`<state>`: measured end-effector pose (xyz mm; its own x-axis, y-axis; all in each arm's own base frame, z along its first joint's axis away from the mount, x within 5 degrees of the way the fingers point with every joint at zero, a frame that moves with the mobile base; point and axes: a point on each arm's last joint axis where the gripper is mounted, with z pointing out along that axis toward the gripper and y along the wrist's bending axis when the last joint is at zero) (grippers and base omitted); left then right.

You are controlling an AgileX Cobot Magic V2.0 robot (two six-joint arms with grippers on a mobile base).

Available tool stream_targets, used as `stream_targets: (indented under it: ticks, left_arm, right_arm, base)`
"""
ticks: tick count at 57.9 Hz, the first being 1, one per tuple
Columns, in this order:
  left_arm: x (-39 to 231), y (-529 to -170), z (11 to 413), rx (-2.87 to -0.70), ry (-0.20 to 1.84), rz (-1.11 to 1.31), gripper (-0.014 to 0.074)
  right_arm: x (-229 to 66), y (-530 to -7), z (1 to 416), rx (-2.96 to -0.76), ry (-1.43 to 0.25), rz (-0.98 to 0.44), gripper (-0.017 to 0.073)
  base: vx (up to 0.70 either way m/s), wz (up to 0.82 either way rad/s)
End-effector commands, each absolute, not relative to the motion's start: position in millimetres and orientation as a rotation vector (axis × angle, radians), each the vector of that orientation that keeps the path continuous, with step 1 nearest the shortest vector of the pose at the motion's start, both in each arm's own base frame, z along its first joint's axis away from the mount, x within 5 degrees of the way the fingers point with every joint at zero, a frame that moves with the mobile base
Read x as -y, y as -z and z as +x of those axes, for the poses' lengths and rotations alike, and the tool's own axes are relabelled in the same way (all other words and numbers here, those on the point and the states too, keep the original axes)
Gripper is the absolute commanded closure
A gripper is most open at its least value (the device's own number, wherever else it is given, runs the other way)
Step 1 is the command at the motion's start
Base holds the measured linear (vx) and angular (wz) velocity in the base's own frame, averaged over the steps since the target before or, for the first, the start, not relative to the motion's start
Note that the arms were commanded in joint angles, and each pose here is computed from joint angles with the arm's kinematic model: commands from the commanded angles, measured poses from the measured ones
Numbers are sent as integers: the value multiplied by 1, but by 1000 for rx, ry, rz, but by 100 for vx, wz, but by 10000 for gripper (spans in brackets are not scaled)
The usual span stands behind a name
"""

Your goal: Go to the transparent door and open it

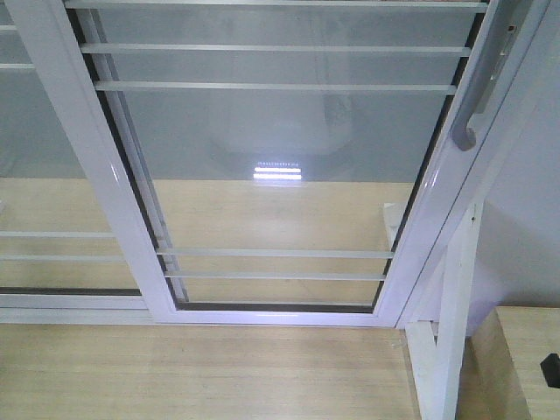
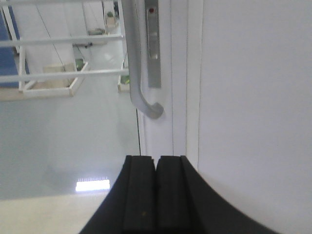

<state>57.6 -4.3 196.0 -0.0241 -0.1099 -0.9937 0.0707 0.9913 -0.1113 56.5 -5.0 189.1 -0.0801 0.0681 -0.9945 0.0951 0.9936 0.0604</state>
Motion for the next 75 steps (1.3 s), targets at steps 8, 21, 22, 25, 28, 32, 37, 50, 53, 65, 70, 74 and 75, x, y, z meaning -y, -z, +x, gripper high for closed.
stream_targets:
  ticks: [8,21,22,25,28,32,37,50,53,65,70,74,75]
  left_arm:
    - [3,-219,56,-1319,236,-101,600]
    - [2,-267,42,-999,376,-154,596]
    - [2,-274,41,-993,376,-152,596]
    - [2,-289,40,-1000,355,-140,596]
    - [2,-308,38,-1015,312,-117,595]
    - [2,-331,42,-1061,245,-80,595]
    - [3,-357,54,-1120,175,-40,594]
    - [8,-368,121,-1343,107,0,594]
    - [9,-358,138,-1419,107,-2,594]
    - [12,-335,171,-1564,109,-7,570]
    - [12,-330,176,-1598,105,-4,533]
    - [12,-327,178,-1617,105,-4,497]
    - [12,-326,179,-1623,103,-2,483]
  right_arm:
    - [5,-231,51,-1184,14,108,568]
    - [6,-282,40,-1044,-106,194,565]
    - [6,-290,39,-1059,-101,188,565]
    - [5,-308,37,-1103,-81,171,565]
    - [4,-326,37,-1152,-50,148,565]
    - [4,-351,40,-1214,11,103,564]
    - [4,-377,53,-1270,97,38,564]
    - [11,-371,126,-1511,175,-33,562]
    - [13,-360,143,-1597,166,-33,561]
    - [16,-328,186,-1795,130,-12,541]
    - [18,-322,197,-1799,72,65,520]
    - [19,-320,203,-1785,47,109,503]
    - [19,-320,204,-1781,44,117,496]
  base:
    - [0,0]
    - [0,0]
    - [0,0]
    - [0,0]
    - [0,0]
    - [0,0]
    - [0,0]
    - [0,0]
    - [0,0]
    - [0,0]
    - [0,0]
    - [0,0]
    - [0,0]
